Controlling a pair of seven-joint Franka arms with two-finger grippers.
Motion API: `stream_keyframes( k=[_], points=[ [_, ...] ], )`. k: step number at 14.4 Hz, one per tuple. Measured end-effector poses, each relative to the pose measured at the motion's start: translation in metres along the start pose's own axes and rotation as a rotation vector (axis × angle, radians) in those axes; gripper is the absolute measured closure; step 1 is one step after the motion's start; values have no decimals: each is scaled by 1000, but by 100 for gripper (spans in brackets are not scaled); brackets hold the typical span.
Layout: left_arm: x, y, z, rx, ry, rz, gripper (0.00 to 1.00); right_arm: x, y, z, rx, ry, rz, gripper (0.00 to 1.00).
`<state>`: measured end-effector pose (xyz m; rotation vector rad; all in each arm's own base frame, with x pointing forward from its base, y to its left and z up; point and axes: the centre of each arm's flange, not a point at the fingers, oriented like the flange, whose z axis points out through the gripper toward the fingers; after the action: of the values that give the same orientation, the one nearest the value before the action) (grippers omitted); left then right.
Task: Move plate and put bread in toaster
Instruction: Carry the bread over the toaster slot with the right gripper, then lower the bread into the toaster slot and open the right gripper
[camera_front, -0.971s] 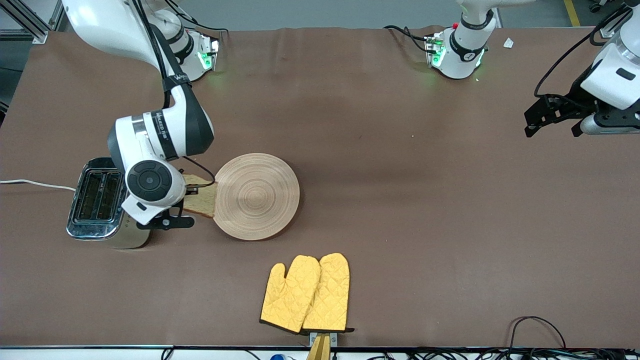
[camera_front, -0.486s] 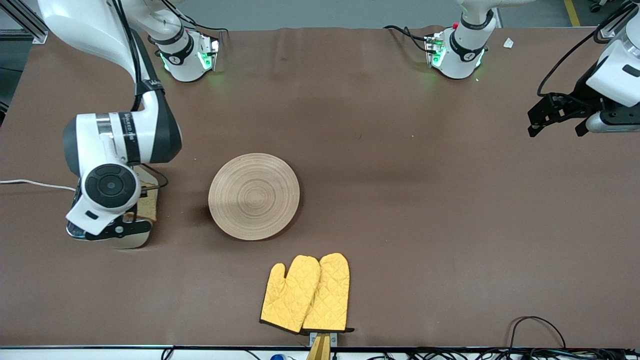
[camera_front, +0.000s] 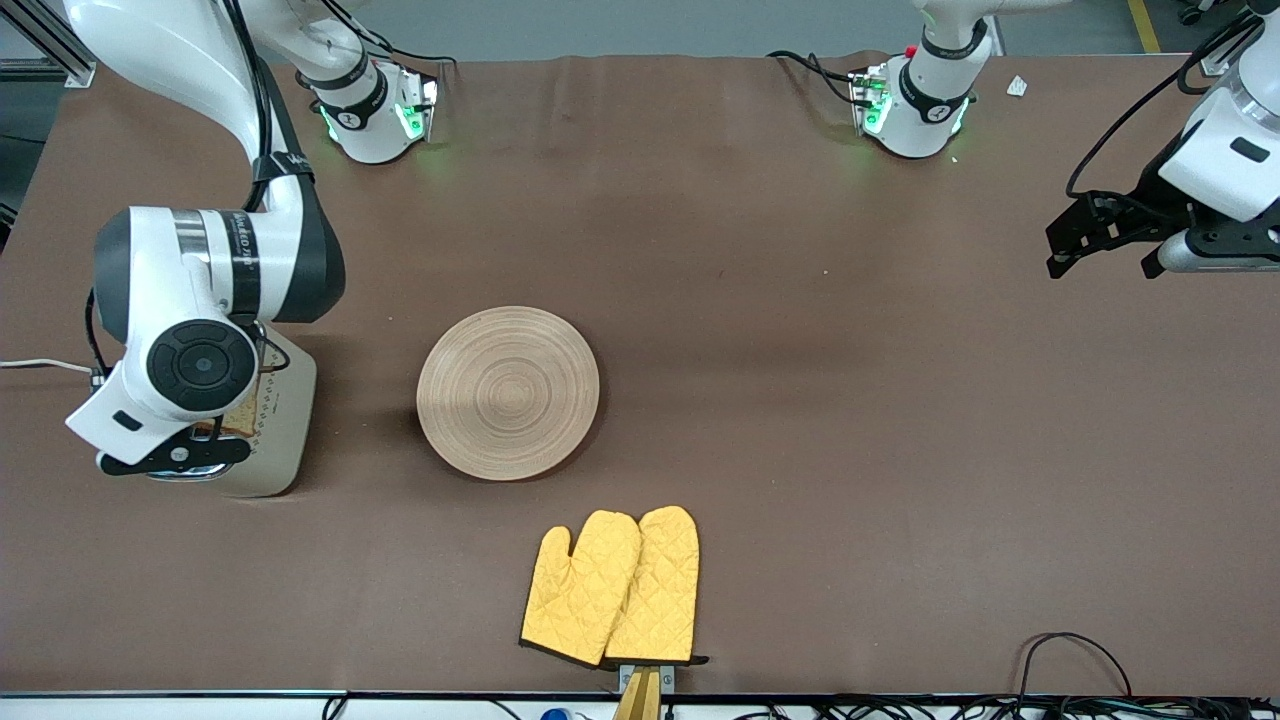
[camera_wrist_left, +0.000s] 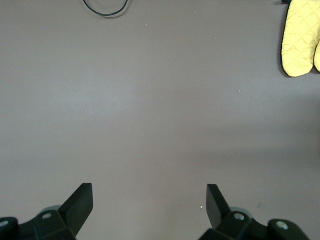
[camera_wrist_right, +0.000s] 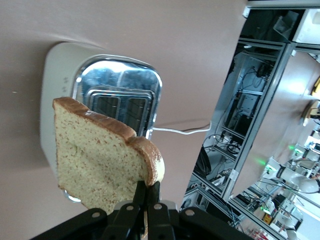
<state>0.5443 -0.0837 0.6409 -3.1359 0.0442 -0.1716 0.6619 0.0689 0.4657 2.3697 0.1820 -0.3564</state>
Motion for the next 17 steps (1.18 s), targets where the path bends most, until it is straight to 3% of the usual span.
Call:
stream_keyframes(
  k=[3, 8, 17],
  points=[
    [1, 0, -1, -1, 3, 0, 0, 2, 16, 12, -41, -18, 57, 96],
    [1, 0, -1, -1, 3, 0, 0, 0, 18, 30, -56, -86, 158, 96],
    [1, 0, -1, -1, 2, 0, 0, 18, -16, 66, -82, -147, 128, 96]
  ],
)
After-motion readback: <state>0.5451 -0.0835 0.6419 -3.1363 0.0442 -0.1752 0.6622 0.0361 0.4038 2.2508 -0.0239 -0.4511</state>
